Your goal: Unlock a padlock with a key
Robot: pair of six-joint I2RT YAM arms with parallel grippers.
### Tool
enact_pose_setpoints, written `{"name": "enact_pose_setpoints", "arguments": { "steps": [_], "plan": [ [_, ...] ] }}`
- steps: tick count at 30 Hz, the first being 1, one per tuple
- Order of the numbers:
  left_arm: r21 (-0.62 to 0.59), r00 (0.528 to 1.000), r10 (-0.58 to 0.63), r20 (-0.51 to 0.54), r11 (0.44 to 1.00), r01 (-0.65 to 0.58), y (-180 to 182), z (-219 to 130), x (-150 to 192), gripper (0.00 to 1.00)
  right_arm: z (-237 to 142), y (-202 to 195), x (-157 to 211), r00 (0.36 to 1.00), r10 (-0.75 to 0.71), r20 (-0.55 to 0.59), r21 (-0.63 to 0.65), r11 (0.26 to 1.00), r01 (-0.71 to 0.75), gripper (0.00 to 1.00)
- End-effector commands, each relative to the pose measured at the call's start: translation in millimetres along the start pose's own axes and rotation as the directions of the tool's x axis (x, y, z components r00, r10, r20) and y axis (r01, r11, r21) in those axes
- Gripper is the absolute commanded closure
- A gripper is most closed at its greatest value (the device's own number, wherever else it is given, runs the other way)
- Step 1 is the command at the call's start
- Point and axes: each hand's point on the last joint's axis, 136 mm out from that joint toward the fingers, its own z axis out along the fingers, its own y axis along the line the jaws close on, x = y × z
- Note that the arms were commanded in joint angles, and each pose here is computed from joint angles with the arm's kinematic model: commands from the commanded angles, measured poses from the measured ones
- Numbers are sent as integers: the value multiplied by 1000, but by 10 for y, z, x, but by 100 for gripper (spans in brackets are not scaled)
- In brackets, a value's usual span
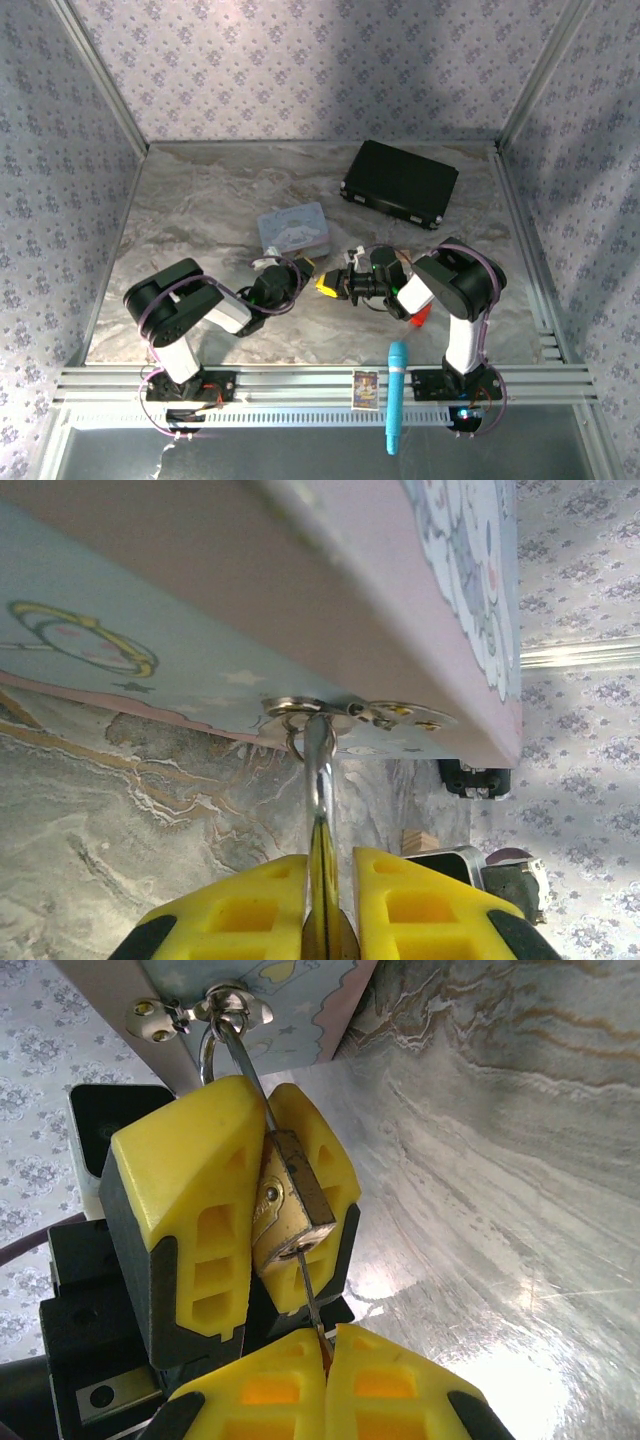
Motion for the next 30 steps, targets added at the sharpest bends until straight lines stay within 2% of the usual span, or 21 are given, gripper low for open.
{"name": "enact_pose_setpoints", "arguments": {
  "steps": [1,9,18,23,30],
  "plan": [
    [-14,994,-87,-73,996,86,6,-8,166,96,4,108,-108,999,-20,38,-44,999,22,100],
    [-18,993,-71,-91,997,70,-60,-19,243,96,-8,160,-245,997,10,72,-98,995,-3,100],
    [-41,992,-76,-105,997,72,-16,15,293,89,92,207,-171,999,-10,45,-103,995,14,100],
    [-43,992,-74,-107,997,69,-26,26,299,89,125,164,-158,999,-4,50,-95,995,8,100],
    [-49,991,-67,-117,997,61,-47,38,346,95,152,206,-196,998,-13,56,-103,995,18,100]
  ]
}}
